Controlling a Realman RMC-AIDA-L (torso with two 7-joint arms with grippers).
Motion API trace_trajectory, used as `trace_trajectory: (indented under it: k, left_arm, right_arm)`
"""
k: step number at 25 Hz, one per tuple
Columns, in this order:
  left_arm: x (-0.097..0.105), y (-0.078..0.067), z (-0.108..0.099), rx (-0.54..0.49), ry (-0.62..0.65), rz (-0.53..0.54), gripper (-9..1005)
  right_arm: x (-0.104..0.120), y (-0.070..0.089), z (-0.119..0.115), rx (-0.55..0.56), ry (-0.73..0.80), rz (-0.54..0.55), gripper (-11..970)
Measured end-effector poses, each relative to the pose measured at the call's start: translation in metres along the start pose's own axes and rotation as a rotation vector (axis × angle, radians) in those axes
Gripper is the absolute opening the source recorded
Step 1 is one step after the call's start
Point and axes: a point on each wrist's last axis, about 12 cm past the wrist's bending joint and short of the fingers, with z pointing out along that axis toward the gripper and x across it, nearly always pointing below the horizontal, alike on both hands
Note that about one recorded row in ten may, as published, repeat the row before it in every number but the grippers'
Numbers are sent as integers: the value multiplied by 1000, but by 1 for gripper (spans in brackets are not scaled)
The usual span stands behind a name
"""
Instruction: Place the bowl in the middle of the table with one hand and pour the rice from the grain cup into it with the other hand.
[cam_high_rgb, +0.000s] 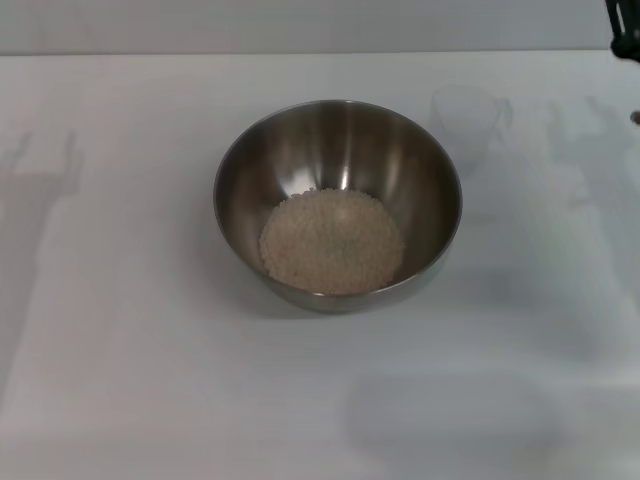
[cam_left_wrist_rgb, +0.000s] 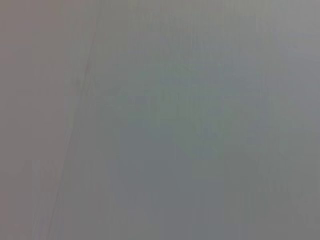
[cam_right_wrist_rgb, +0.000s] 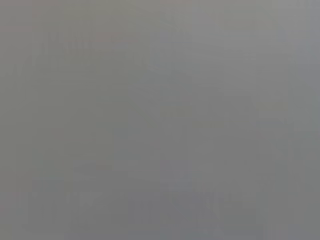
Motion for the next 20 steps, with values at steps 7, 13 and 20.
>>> trace_trajectory:
  k: [7,13,20]
  left_arm:
    - [0,0,-2,1,2,0,652]
    - [0,2,-4,1,5,-34,654]
    - [-1,0,-5,0,-6,-3,655]
  right_arm:
    - [-5,-7,9,4,-27,-58,547]
    - [-6,-9,13,-1,-35,-76,635]
    - [-7,-9,14,-1,-38,-80,638]
